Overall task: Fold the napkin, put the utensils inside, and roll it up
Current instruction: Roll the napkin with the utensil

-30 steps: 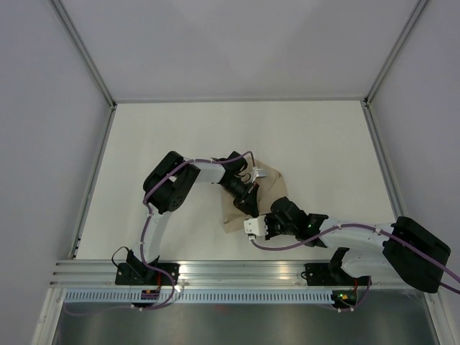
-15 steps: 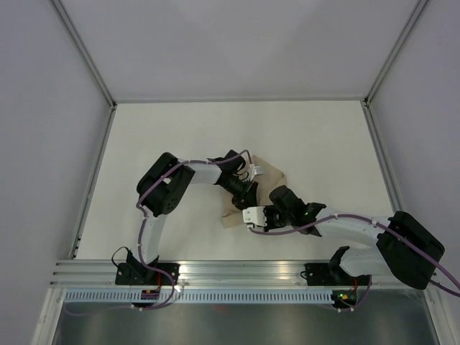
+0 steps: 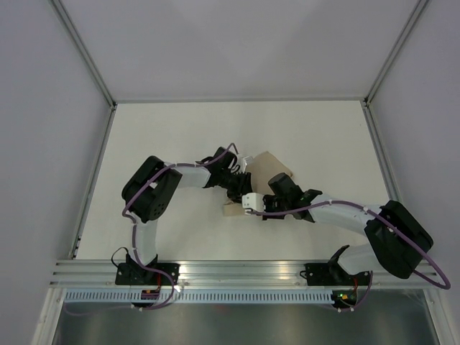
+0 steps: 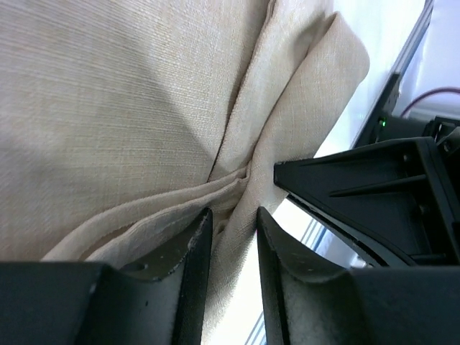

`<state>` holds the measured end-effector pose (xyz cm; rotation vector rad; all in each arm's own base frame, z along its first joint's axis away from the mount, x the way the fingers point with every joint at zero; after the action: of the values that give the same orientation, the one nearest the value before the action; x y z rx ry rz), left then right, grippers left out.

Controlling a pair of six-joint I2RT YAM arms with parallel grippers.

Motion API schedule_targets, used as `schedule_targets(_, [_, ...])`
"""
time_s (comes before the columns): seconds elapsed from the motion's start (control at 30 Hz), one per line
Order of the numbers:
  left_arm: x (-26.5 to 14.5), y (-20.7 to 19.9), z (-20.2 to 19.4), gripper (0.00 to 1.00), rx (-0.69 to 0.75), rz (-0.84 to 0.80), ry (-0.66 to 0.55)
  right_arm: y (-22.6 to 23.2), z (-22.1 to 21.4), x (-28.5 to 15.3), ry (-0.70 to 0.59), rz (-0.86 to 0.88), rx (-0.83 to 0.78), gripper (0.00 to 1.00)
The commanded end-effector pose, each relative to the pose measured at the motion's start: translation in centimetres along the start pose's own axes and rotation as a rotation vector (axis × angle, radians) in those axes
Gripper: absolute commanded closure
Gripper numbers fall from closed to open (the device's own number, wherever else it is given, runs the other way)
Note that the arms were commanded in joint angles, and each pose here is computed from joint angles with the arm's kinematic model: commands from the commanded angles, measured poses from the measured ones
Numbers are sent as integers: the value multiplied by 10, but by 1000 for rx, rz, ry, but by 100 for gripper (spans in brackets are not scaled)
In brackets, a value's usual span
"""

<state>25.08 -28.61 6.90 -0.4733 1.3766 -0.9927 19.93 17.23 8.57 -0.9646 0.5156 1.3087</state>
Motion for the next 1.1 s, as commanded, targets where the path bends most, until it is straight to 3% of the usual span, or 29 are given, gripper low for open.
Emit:
schedule_targets(0.0, [-13, 3, 20, 62, -16, 63, -183, 10, -15, 0, 93, 58, 60, 95])
schedule_targets(0.13, [-31, -15, 28, 55, 34, 40, -284, 6, -16, 1, 104, 36, 44, 94])
schedule_targets(0.33, [-60, -2, 43, 48, 12, 109, -408, 1, -17, -1, 120, -2, 16, 94])
schedule_targets(0.53, [-84, 6, 50, 46, 22, 188, -489, -3, -17, -1, 128, -25, -3, 94])
schedule_targets(0.83, [-86, 20, 43, 43, 73, 205, -436, -3, -19, 0, 132, -36, -14, 94])
schedule_targets(1.07, [-77, 33, 33, 41, 92, 37, -376, -2, -24, 1, 144, -60, -40, 95])
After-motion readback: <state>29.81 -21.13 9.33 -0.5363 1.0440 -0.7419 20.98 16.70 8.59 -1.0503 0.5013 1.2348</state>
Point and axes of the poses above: each gripper's point midway between its finger pads, its own x axis out along the fingers, its own y axis along the line the jaws close on, z = x × y, the point moved 8 cm from there along -x, back along the fingers, and after that the axes turned 3 degrees about -x, right-handed, at the moved point
